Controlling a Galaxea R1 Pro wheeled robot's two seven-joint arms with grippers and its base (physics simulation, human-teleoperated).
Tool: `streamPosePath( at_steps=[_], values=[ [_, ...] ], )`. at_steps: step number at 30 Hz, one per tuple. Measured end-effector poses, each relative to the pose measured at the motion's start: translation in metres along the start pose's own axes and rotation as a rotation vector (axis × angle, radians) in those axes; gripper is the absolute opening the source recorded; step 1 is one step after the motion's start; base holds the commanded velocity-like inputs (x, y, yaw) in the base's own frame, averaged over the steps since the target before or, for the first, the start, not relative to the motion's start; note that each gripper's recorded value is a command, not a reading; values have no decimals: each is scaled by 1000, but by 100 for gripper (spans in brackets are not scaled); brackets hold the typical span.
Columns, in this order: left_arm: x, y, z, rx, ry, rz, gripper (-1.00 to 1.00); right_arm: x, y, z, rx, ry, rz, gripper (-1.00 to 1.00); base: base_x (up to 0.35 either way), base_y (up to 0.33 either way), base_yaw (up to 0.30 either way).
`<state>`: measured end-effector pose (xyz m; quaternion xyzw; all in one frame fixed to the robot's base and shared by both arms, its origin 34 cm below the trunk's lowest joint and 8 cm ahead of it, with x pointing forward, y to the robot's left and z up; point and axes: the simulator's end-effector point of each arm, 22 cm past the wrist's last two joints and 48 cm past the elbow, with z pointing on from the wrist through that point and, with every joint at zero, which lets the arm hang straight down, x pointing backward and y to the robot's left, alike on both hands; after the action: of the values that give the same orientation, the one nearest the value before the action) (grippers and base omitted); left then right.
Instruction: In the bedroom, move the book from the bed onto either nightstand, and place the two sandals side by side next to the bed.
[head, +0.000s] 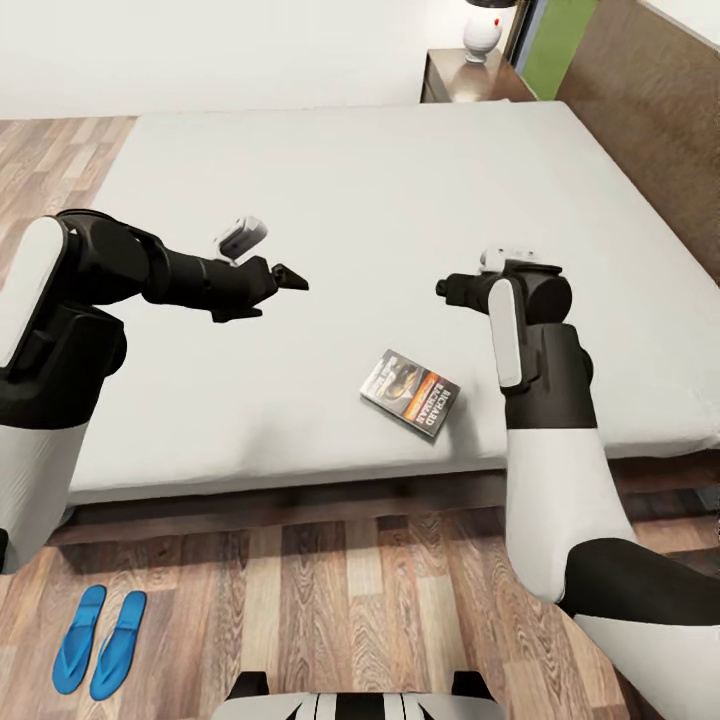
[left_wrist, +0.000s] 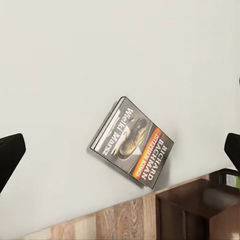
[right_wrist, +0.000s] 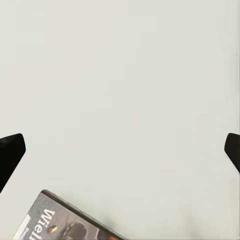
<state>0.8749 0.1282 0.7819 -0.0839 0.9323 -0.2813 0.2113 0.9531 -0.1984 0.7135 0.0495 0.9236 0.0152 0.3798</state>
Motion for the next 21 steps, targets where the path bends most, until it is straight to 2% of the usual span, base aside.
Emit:
streamPosePath(
  at_steps=[8, 10, 11, 12, 21],
  values=[
    [-3, 20, -10, -31, -12, -11, 100, -3, 14, -13, -18, -27, -36, 100, 0, 0, -93],
    [10, 29, -5, -42, 12, -19, 100, 4, 14, -16, -20, -27, -38, 100, 0, 0, -85],
    [42, 52, 8, -75, 73, -41, 100, 24, 23, -20, -34, -15, -65, 100, 0, 0, -86],
    [48, 55, 9, -77, 83, -47, 100, 26, 26, -22, -35, -15, -76, 100, 0, 0, -86],
    [54, 53, 6, -72, 89, -53, 100, 28, 38, -30, -47, -23, -109, 100, 0, 0, -81]
  ],
)
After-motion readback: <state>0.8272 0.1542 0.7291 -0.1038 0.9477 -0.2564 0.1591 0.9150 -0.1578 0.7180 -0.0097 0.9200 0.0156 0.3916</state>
